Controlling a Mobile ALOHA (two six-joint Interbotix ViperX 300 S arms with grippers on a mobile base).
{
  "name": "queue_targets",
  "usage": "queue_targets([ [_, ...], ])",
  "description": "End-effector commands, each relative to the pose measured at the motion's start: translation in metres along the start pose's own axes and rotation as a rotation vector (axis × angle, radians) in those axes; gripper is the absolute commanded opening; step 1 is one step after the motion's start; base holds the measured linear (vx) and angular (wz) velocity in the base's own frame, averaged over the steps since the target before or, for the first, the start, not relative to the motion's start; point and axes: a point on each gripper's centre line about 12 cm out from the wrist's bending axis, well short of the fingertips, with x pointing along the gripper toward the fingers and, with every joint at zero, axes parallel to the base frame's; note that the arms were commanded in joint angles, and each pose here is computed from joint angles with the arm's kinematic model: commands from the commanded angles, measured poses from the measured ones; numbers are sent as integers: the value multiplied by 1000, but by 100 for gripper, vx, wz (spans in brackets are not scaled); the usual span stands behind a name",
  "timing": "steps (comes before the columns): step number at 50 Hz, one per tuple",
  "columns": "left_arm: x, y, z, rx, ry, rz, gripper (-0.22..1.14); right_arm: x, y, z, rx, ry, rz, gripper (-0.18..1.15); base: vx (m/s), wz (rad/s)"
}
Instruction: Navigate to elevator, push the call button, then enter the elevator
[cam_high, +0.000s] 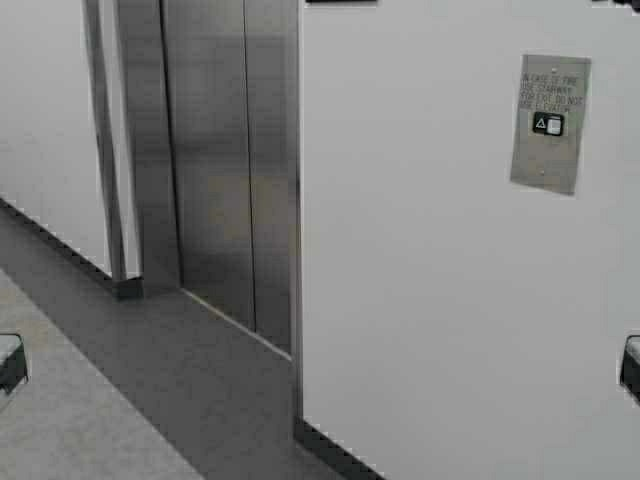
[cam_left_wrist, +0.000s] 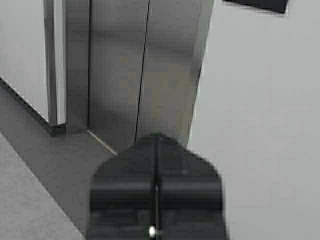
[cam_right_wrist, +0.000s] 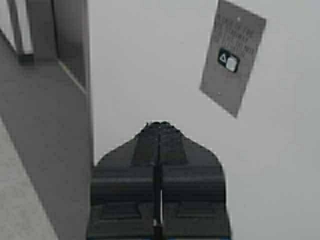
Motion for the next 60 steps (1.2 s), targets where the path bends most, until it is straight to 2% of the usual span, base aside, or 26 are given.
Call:
queue_targets([
  [1, 2, -1, 6, -11, -13, 2, 2, 4, -2, 7, -35, 37, -3, 5, 39, -2],
  [7, 1, -6, 5, -13, 17, -23, 2, 5, -1, 7, -62, 121, -2, 5, 36, 4],
  [13, 3, -12, 6, -12, 29, -49, 2, 9, 3, 5, -160, 245, 22, 5, 33, 8],
  [25, 4, -14, 11, -17, 31, -53, 2, 16, 8, -2, -330, 551, 38, 5, 28, 5],
  [36, -2, -14, 15, -26, 11, -53, 2, 34, 14, -12, -492, 731, 44, 6, 23, 5],
  [42, -6, -14, 18, -29, 2, -52, 2, 44, 19, -19, -609, 791, 45, 6, 17, -7],
  [50, -9, -13, 19, -41, -6, -50, 2, 55, 20, -32, -730, 846, -22, 6, 15, -12],
  [56, -10, -13, 21, -50, -12, -47, 2, 65, 23, -38, -856, 832, -85, 6, 10, -13],
  [60, -9, -13, 22, -57, -17, -46, 2, 76, 27, -41, -919, 791, -127, 6, 6, -11],
])
